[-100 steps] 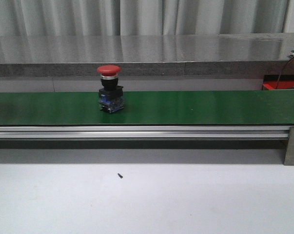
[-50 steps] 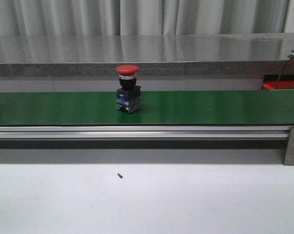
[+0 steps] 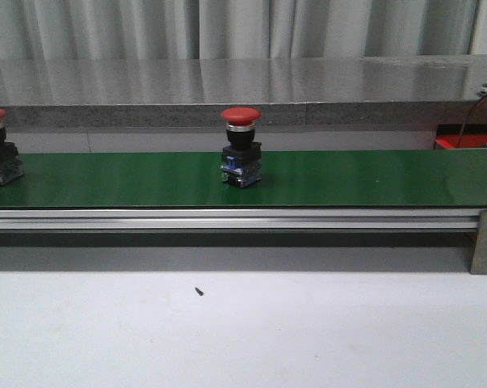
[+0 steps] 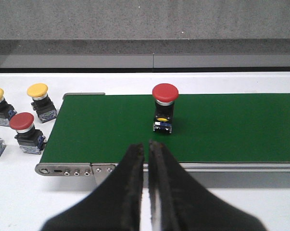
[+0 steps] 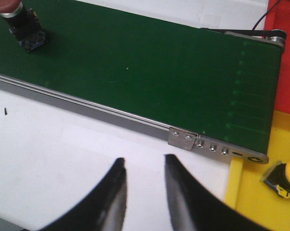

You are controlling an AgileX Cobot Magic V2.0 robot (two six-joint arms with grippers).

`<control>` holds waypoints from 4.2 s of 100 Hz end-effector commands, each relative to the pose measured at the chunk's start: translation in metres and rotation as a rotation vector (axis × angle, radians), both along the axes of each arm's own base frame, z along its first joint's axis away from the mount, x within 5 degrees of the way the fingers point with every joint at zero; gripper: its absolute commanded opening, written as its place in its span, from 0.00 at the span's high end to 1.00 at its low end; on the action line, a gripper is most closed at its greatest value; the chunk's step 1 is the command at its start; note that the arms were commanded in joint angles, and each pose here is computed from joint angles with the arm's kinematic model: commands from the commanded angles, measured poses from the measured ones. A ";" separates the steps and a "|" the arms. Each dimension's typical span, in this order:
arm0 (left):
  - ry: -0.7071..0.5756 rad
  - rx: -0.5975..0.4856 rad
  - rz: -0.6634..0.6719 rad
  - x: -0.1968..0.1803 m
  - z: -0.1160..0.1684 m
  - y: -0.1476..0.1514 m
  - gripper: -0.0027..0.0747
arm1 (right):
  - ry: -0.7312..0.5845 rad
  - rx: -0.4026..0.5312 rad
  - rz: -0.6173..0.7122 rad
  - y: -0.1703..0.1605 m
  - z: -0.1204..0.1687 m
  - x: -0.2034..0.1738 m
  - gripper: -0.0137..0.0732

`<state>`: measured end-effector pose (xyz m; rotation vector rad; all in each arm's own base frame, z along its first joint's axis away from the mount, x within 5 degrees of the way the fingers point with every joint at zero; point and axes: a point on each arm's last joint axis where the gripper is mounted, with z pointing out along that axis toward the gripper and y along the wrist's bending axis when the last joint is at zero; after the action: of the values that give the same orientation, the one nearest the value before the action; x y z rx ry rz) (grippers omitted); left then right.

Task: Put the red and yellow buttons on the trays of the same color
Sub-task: 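Lower the right gripper onto the first red button on the belt and close, then carry the red button with the right gripper into the red tray and release, then grasp the second red button on the belt with the right gripper and lift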

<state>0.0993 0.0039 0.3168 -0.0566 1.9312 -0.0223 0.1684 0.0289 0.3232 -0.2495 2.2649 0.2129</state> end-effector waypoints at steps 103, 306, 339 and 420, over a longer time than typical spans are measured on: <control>-0.114 -0.006 0.023 0.002 0.016 0.002 0.99 | 0.144 0.006 0.265 0.105 0.000 0.167 0.08; -0.104 -0.008 0.021 0.002 0.014 0.001 0.99 | 0.314 0.055 -0.313 -0.146 -0.071 0.283 0.49; -0.104 -0.008 0.021 0.002 0.014 0.001 0.99 | 0.285 0.055 -0.326 -0.151 -0.049 0.273 0.21; -0.104 -0.008 0.021 0.002 0.014 0.001 0.99 | 0.274 -0.045 0.246 0.032 0.019 0.198 0.21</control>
<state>0.0995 0.0042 0.3152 -0.0597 1.9272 -0.0198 0.3793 0.0420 0.3177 -0.4857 2.6055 0.3212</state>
